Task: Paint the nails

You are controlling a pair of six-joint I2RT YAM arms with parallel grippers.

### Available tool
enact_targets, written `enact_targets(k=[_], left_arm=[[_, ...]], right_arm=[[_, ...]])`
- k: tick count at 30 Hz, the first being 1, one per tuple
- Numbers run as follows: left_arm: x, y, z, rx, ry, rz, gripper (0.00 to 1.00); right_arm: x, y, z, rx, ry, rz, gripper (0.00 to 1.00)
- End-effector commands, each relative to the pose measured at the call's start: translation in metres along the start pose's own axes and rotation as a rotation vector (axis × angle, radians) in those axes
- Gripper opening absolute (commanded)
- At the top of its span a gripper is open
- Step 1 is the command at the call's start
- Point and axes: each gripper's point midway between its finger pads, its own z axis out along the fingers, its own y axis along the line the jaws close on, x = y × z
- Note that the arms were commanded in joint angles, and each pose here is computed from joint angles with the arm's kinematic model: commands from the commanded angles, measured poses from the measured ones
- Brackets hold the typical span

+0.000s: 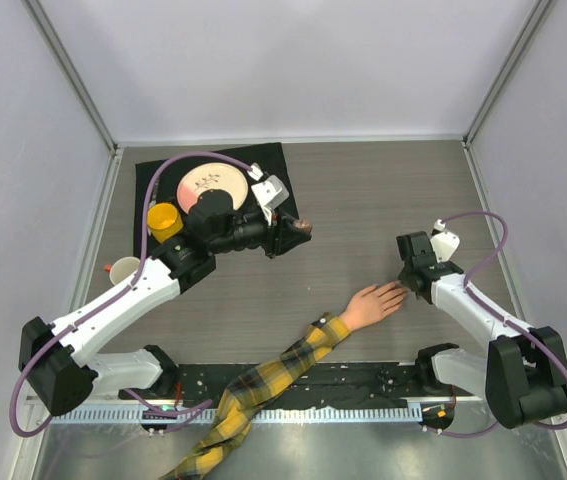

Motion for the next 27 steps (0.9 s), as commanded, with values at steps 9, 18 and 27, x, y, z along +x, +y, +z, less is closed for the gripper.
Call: enact_targets(k=[9,18,27], left_arm=[[-0.0166,-0.0053,0.0,0.024,-0.057,0.056,0.0],[-0.0163,-0.0056,-0.0003,0.026,-0.057,0.058,0.0],[-0.017,-0.006,-0.0009,0.026,-0.059,0.059,0.0]], right_arm=[[-0.0124,0.0016,0.0034,0.014,-0.041,0.048,0.01],[-0.013,0.0052,0.0057,0.002,-0.039,0.041,0.01],[-0.0139,0.0086,0.002,-0.029,-0.036,0.035,0.01]])
